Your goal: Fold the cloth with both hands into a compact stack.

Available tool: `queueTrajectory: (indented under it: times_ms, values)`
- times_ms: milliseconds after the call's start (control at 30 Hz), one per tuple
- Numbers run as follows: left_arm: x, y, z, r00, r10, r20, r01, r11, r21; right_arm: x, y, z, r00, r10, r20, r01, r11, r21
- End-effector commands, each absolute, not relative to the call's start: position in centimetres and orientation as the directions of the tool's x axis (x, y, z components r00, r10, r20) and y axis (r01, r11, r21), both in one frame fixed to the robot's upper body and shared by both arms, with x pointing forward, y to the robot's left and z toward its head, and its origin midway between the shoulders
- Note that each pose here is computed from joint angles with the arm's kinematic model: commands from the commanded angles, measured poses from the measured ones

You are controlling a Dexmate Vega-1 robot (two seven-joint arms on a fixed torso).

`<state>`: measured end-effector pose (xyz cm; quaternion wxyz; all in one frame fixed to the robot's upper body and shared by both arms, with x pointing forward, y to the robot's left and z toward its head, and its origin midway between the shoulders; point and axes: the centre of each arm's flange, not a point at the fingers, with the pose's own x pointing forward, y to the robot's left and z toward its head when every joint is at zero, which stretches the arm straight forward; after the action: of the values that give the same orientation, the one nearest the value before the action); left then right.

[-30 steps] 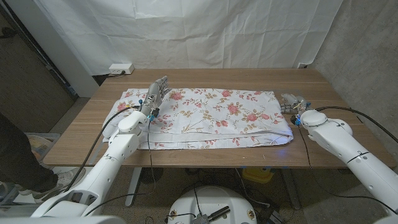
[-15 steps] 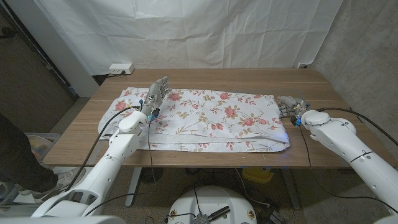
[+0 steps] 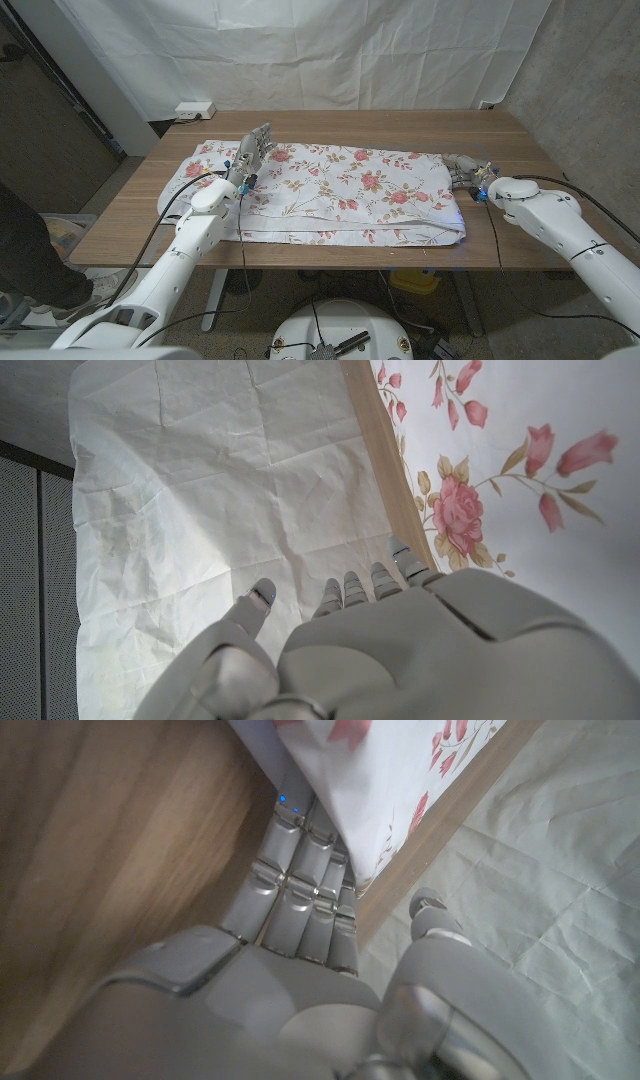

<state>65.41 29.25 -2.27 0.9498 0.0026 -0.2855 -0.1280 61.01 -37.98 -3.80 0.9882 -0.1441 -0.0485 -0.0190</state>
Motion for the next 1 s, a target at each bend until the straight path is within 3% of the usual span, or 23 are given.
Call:
queueTrajectory:
  times_ms: [33, 433, 1000]
  values:
    - [65.3, 29.2, -2.3, 0.803, -0.243, 0.544, 0.242, 0.967, 0.076, 61.7, -37.4, -2.9, 0.980, 0.197, -0.012, -0.192, 0.939, -0.285]
    - [65.3, 29.2, -2.2, 0.804, -0.244, 0.542, 0.241, 0.967, 0.078, 61.7, -36.7, -1.3, 0.969, 0.242, 0.048, -0.213, 0.917, -0.338]
    - [65.3, 29.6, -1.8, 0.800, -0.257, 0.542, 0.245, 0.965, 0.096, 60.6, -37.8, 1.7, 0.979, 0.091, 0.183, 0.006, 0.883, -0.470]
